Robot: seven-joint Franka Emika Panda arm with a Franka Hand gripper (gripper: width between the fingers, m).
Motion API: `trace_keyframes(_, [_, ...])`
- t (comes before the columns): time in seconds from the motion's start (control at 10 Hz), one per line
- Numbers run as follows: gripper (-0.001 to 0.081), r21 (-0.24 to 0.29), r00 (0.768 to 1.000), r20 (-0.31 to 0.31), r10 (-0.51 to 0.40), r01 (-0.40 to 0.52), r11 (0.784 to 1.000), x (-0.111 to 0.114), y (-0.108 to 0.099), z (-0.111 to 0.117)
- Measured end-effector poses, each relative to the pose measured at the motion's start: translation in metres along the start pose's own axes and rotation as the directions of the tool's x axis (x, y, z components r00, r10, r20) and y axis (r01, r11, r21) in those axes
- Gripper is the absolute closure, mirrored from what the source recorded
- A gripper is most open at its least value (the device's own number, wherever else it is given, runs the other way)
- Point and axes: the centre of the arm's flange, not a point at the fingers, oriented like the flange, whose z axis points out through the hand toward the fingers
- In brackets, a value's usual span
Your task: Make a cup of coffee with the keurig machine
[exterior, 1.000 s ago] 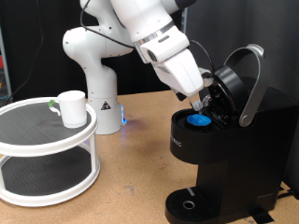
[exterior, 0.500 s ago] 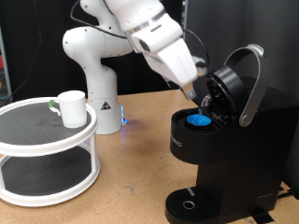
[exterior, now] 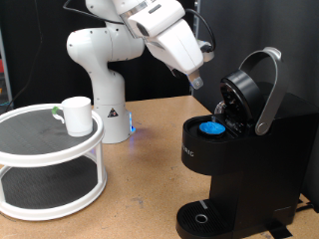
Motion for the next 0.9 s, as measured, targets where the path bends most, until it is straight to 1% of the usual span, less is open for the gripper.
trace_keyframes(0.1, [0.0006, 0.012, 1.000, 0.001, 0.001, -0.001, 1.000, -0.001, 0.000, -0.004])
trace_keyframes(0.2, [0.0006, 0.028, 1.000, -0.003, 0.004, -0.004, 1.000, -0.001, 0.001, -0.013])
trace_keyframes(0.4, [0.0006, 0.065, 1.000, -0.016, 0.008, -0.006, 0.998, 0.001, 0.002, -0.042])
trace_keyframes(0.6, [0.0006, 0.084, 1.000, -0.024, 0.005, -0.003, 0.996, 0.002, 0.004, -0.067])
trace_keyframes(0.7, [0.0006, 0.096, 1.000, -0.019, 0.006, -0.004, 0.995, 0.002, 0.005, -0.069])
trace_keyframes(0.8, [0.0006, 0.094, 1.000, -0.019, 0.007, -0.005, 0.996, 0.002, 0.006, -0.069])
trace_keyframes(0.9, [0.0006, 0.104, 0.999, -0.033, 0.009, -0.006, 0.995, 0.005, 0.004, -0.067])
